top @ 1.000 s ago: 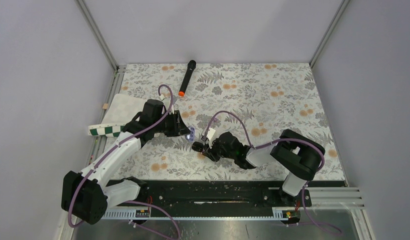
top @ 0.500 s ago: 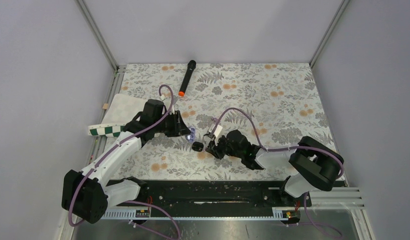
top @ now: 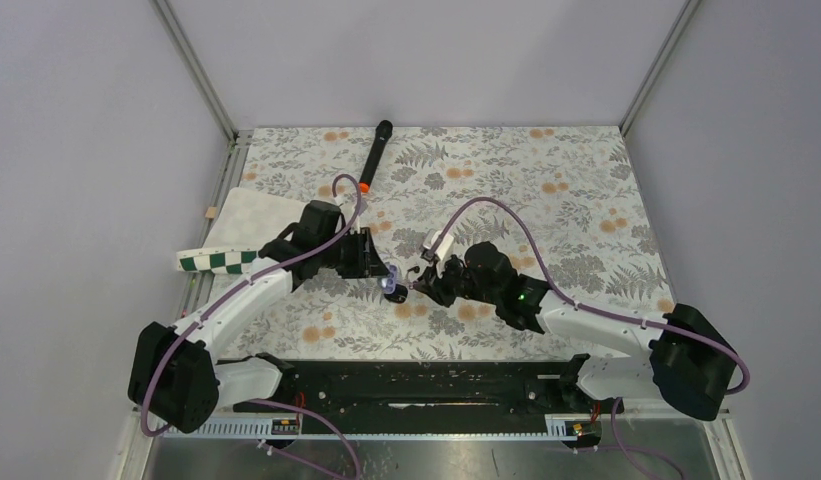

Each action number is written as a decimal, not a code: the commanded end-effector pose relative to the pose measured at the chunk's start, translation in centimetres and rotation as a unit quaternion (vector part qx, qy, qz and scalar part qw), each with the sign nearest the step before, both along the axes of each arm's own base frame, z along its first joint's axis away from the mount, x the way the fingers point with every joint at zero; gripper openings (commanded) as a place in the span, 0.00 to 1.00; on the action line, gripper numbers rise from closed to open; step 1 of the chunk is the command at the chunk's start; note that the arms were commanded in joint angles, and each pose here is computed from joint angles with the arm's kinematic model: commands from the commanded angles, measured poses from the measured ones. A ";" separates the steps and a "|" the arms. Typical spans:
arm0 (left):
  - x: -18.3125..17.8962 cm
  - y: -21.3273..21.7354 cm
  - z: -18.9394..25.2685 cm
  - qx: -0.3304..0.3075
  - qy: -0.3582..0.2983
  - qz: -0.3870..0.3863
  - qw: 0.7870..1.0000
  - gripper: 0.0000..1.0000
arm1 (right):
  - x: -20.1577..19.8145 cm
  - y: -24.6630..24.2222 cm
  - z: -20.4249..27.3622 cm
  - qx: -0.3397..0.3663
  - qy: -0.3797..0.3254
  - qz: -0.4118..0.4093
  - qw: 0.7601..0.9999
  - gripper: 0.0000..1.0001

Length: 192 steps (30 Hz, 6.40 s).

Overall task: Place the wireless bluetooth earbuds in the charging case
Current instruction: Insert the right earbud into the right side groove of the charging case.

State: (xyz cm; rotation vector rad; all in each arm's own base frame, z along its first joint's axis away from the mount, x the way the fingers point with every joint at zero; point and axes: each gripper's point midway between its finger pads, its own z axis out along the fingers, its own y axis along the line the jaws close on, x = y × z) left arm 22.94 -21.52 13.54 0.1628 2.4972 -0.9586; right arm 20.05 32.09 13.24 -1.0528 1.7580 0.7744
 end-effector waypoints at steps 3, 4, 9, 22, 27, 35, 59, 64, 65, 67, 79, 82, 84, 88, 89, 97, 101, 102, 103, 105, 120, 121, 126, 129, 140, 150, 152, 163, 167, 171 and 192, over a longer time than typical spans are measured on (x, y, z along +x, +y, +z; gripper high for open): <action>1.2 -1.9 2.9 -0.028 -0.042 -0.015 0.999 0.00 | 0.8 0.7 2.8 0.006 -0.006 0.000 1.000 0.18; 1.3 -2.0 3.1 -0.031 -0.044 -0.015 0.998 0.00 | 1.0 0.9 2.7 0.005 -0.005 -0.001 1.000 0.18; 1.1 -2.6 3.7 -0.042 -0.044 -0.019 0.998 0.00 | 1.5 1.7 2.6 0.008 0.000 -0.001 1.000 0.18; 0.5 -3.0 3.3 -0.044 -0.037 -0.026 0.998 0.00 | 3.0 2.6 2.5 0.015 0.008 -0.017 1.000 0.18; 0.4 -3.1 3.4 -0.045 -0.038 -0.030 0.998 0.00 | 3.5 2.8 2.7 0.022 0.009 -0.024 0.999 0.17; 0.2 -3.3 3.5 -0.048 -0.037 -0.033 0.998 0.00 | 4.0 3.2 2.8 0.022 0.008 -0.027 0.999 0.17; 0.2 -3.5 3.8 -0.047 -0.040 -0.034 0.998 0.00 | 4.5 2.9 1.9 -0.019 0.005 -0.025 0.999 0.17; 0.1 -3.6 3.5 -0.046 -0.037 -0.036 0.998 0.00 | 4.2 3.1 2.0 -0.021 0.010 -0.018 1.000 0.17; 0.1 -3.6 3.6 -0.045 -0.037 -0.036 0.998 0.00 | 4.2 3.1 1.8 -0.024 0.012 -0.016 0.999 0.17; 0.1 -3.6 3.7 -0.046 -0.039 -0.036 0.998 0.00 | 4.1 3.1 1.6 -0.031 0.017 -0.014 0.999 0.17; -0.2 -3.9 3.6 -0.048 -0.035 -0.046 0.997 0.00 | 3.9 3.7 1.9 -0.030 0.025 -0.004 0.999 0.22; -0.3 -4.1 3.3 -0.050 -0.030 -0.055 0.997 0.00 | 3.9 3.8 2.1 -0.028 0.023 -0.002 0.999 0.22; -0.5 -4.1 3.1 -0.050 -0.024 -0.058 0.997 0.00 | 3.9 3.9 2.1 -0.030 0.023 0.000 0.999 0.22; -0.7 -4.3 3.1 -0.053 -0.023 -0.064 0.996 0.00 | 3.7 3.9 2.1 -0.032 0.024 0.005 0.999 0.22; -0.6 -4.3 3.2 -0.053 -0.024 -0.064 0.996 0.00 | 3.6 3.9 2.0 -0.035 0.027 0.007 0.999 0.22; -1.0 -4.7 3.6 -0.066 -0.022 -0.080 0.994 0.00 | 2.9 4.3 2.1 -0.032 0.027 0.031 0.999 0.29; -1.1 -4.9 3.5 -0.072 -0.018 -0.084 0.994 0.00 | 2.9 3.9 2.3 -0.036 0.024 0.027 0.999 0.33; -1.0 -4.9 3.5 -0.073 -0.017 -0.084 0.994 0.00 | 2.9 3.8 2.3 -0.036 0.023 0.026 0.999 0.34; -1.1 -5.0 3.6 -0.075 -0.017 -0.085 0.993 0.00 | 2.9 3.8 2.3 -0.036 0.023 0.025 0.999 0.34; -1.1 -5.1 3.7 -0.079 -0.017 -0.086 0.993 0.00 | 2.9 3.6 2.3 -0.037 0.022 0.022 0.999 0.35; -1.0 -5.2 3.0 -0.077 -0.008 -0.088 0.993 0.00 | 2.8 2.9 3.9 -0.016 -0.001 0.013 1.000 0.55; -1.0 -5.3 3.0 -0.078 -0.007 -0.088 0.993 0.00 | 2.7 2.9 4.0 -0.013 -0.002 0.014 1.000 0.56; -0.8 -5.2 2.9 -0.073 -0.009 -0.086 0.994 0.00 | 1.9 1.7 5.4 0.003 -0.008 0.006 1.000 0.61; -0.6 -5.2 2.9 -0.072 -0.009 -0.085 0.994 0.00 | 1.6 0.3 6.2 0.009 -0.018 -0.014 1.000 0.64; 2.6 -1.7 4.8 -0.079 -0.029 -0.007 0.996 0.00 | 7.4 -6.0 3.4 -0.006 0.158 -0.271 0.950 0.73; 2.7 -0.3 5.3 -0.085 -0.046 0.048 0.994 0.00 | 14.0 -2.8 -1.7 -0.111 0.268 -0.374 0.881 0.58; 2.5 -0.2 5.1 -0.085 -0.044 0.049 0.994 0.00 | 14.9 -2.2 -2.7 -0.107 0.283 -0.384 0.872 0.57; 1.8 -0.1 4.8 -0.089 -0.044 0.046 0.994 0.00 | 18.6 -1.0 -7.4 -0.092 0.342 -0.435 0.827 0.44; 1.6 -0.1 4.6 -0.089 -0.043 0.043 0.994 0.00 | 19.0 -1.2 -8.7 -0.087 0.356 -0.452 0.813 0.42; 1.5 0.0 4.5 -0.088 -0.044 0.041 0.994 0.00 | 18.9 -0.9 -9.4 -0.076 0.373 -0.451 0.807 0.41; 1.6 -0.4 4.5 -0.095 -0.038 0.036 0.994 0.00 | 17.9 -1.4 -7.3 -0.056 0.360 -0.432 0.825 0.45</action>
